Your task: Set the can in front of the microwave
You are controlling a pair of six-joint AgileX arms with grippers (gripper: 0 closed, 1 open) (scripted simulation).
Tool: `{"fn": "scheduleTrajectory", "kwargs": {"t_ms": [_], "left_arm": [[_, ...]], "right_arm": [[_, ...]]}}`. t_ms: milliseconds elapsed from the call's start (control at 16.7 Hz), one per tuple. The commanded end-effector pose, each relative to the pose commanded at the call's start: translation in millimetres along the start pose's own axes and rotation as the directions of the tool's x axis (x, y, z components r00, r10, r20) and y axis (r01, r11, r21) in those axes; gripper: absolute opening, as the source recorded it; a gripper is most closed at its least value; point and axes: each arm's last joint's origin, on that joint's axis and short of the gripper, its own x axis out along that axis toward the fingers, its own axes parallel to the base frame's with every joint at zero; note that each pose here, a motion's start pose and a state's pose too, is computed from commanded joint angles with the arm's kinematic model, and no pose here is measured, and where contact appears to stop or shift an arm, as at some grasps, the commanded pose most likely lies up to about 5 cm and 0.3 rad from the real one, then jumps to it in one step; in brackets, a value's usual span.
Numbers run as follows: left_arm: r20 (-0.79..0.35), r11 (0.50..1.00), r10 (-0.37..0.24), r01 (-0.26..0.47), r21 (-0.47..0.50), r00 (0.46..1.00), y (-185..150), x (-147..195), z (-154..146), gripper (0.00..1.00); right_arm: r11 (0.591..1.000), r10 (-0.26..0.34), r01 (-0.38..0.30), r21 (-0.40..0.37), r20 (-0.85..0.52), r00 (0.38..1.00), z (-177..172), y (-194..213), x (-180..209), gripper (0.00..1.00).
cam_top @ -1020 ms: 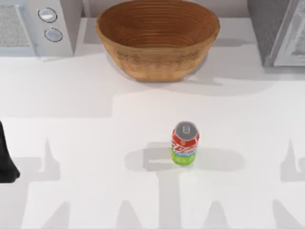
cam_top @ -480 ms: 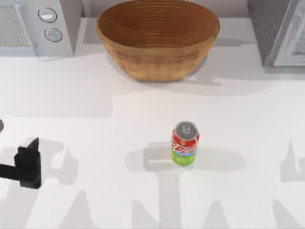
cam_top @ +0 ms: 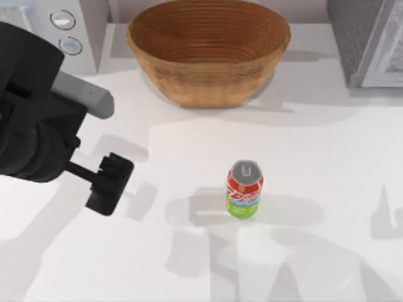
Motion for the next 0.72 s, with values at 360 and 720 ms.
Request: {"fn": "scheduleTrajectory", "kwargs": {"t_ms": [360, 720], "left_arm": [[-0.327, 0.985, -0.044, 0.096, 0.146, 0.944, -58, 51, 96, 1.00], [-0.457, 0.962, -0.028, 0.147, 0.229, 0.889, -124, 103, 148, 1.00]], "right_arm": [[1.000, 0.000, 0.000, 0.000, 0.000, 1.000, 0, 0, 0, 1.00], [1.000, 0.000, 0.000, 0.000, 0.000, 1.000, 0, 0, 0, 1.00]]}}
